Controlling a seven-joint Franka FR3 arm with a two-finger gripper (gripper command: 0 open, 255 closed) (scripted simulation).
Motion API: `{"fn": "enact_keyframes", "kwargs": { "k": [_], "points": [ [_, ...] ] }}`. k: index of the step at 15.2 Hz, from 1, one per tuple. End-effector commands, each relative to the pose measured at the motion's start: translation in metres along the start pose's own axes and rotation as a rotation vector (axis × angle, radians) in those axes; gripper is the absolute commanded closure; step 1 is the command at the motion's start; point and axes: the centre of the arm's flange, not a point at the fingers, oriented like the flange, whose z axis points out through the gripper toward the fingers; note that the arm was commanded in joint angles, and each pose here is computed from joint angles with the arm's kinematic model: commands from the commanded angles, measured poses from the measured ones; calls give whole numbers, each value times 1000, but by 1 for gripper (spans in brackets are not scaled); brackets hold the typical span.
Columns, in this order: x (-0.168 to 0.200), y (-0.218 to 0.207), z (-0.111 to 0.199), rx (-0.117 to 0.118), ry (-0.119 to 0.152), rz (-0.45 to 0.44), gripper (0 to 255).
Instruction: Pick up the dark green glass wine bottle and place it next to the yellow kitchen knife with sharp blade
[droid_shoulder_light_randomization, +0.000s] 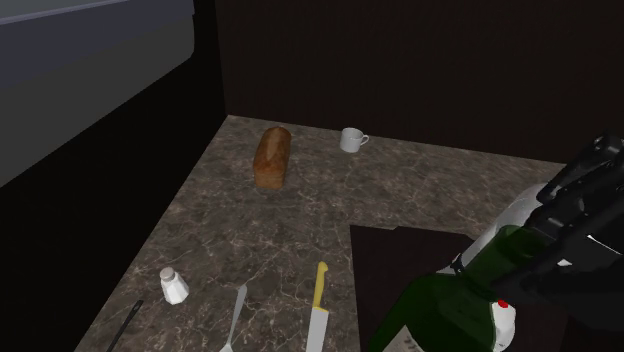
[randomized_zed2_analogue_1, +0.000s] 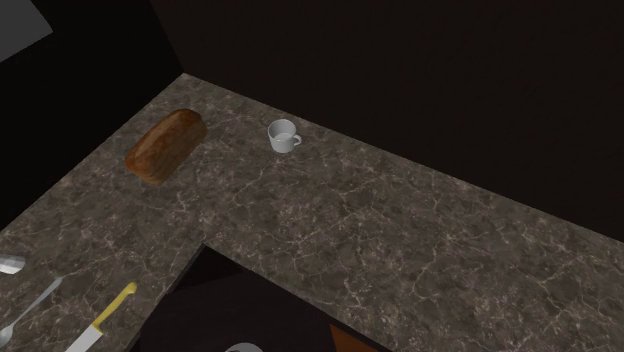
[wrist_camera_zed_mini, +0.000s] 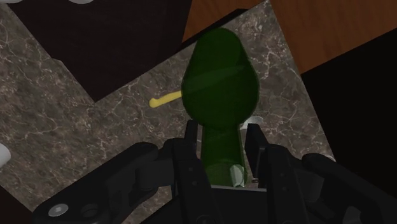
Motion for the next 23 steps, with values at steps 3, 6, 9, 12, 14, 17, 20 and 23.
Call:
{"fn": "enact_keyframes", "kwargs": {
  "k": [3,6,9,12,14,17,20,23],
  "points": [
    [-2,-2,21,0,0,0,255],
    [-4,-2,37,0,0,0,255],
    [-5,-3,52,0,0,0,255],
    [-7,-3,68,0,0,0,255],
    [-8,-4,79,0,0,0,255],
    [-10,-4,94,0,0,0,255],
    [-11,-5,110,0,0,0,255],
    [-13,-6,126,0,0,0,255]
  ]
}}
